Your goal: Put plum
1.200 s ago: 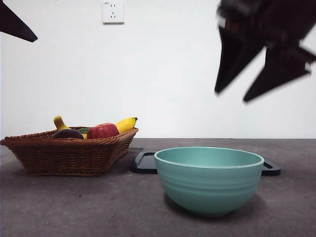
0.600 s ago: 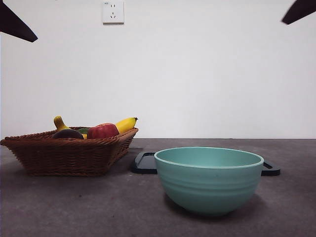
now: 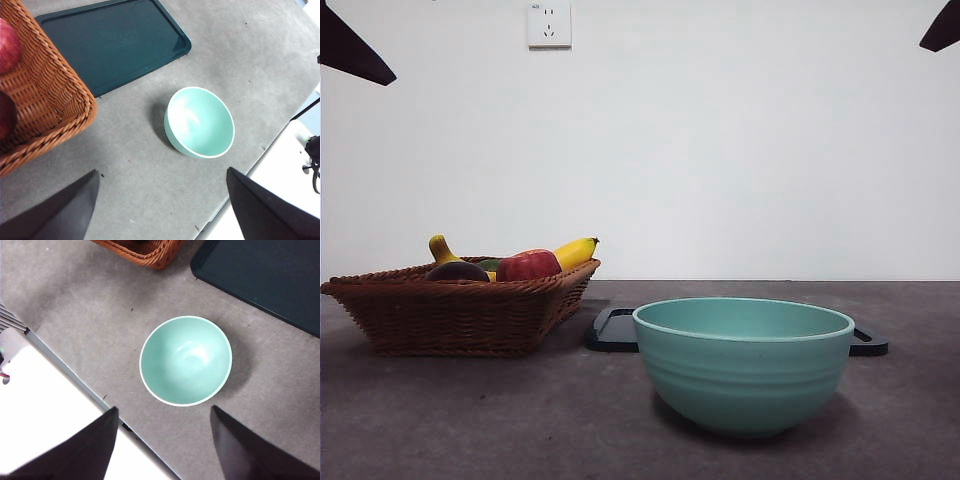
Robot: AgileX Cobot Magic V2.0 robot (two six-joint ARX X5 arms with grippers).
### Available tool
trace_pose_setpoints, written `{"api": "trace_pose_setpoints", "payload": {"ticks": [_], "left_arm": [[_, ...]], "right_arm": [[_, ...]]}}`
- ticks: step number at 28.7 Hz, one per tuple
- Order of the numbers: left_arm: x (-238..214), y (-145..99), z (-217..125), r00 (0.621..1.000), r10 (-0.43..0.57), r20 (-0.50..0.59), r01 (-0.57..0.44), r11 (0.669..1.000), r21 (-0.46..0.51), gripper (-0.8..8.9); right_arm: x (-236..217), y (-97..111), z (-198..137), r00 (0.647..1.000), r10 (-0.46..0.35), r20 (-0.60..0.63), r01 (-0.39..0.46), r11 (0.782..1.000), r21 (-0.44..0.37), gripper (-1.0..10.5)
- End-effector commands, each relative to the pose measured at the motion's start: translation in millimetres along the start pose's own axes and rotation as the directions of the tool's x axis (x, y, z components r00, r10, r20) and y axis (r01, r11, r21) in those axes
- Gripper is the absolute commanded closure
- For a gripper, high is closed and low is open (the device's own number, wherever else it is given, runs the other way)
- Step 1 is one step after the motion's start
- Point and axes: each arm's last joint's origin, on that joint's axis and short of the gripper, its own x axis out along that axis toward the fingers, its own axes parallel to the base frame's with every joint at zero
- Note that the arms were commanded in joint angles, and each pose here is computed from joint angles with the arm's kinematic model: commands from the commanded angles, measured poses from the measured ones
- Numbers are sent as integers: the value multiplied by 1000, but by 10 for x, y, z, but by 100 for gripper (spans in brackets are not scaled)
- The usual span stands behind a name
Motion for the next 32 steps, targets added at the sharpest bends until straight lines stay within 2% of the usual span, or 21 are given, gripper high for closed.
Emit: {"api": "trace_pose_setpoints", "payload": {"ticks": [1, 4, 5, 7, 10, 11, 12, 32], "left_arm": [[-20, -20, 52, 1000, -8, 19, 8, 1000, 28, 408], [-20, -20, 52, 1000, -8, 19, 8, 1000, 28, 420], [-20, -20, 52, 1000, -8, 19, 8, 1000, 28, 451], [-20, -20, 52, 1000, -8, 19, 8, 1000, 28, 572], [-20, -20, 52, 1000, -8, 19, 8, 1000, 28, 807], [-20, -20, 52, 1000, -8, 19, 8, 1000, 28, 803], [-20, -20, 52, 1000, -8, 19, 8, 1000, 28, 804], [-20, -20, 54, 1000, -8, 20, 7, 1000, 29, 804]], "right_arm": [[-17, 23, 38, 1000, 10, 14, -10, 1000, -22, 653], [-17, 23, 38, 1000, 10, 14, -10, 1000, -22, 653], [-17, 23, 38, 1000, 10, 14, -10, 1000, -22, 654], [-17, 23, 38, 1000, 10, 14, -10, 1000, -22, 683], [-17, 23, 38, 1000, 10, 14, -10, 1000, -22, 847], [-16, 23, 38, 1000, 10, 14, -10, 1000, -24, 924], [-16, 23, 38, 1000, 10, 14, -10, 1000, -26, 941], [-17, 20, 39, 1000, 0, 17, 0, 1000, -22, 941]]}}
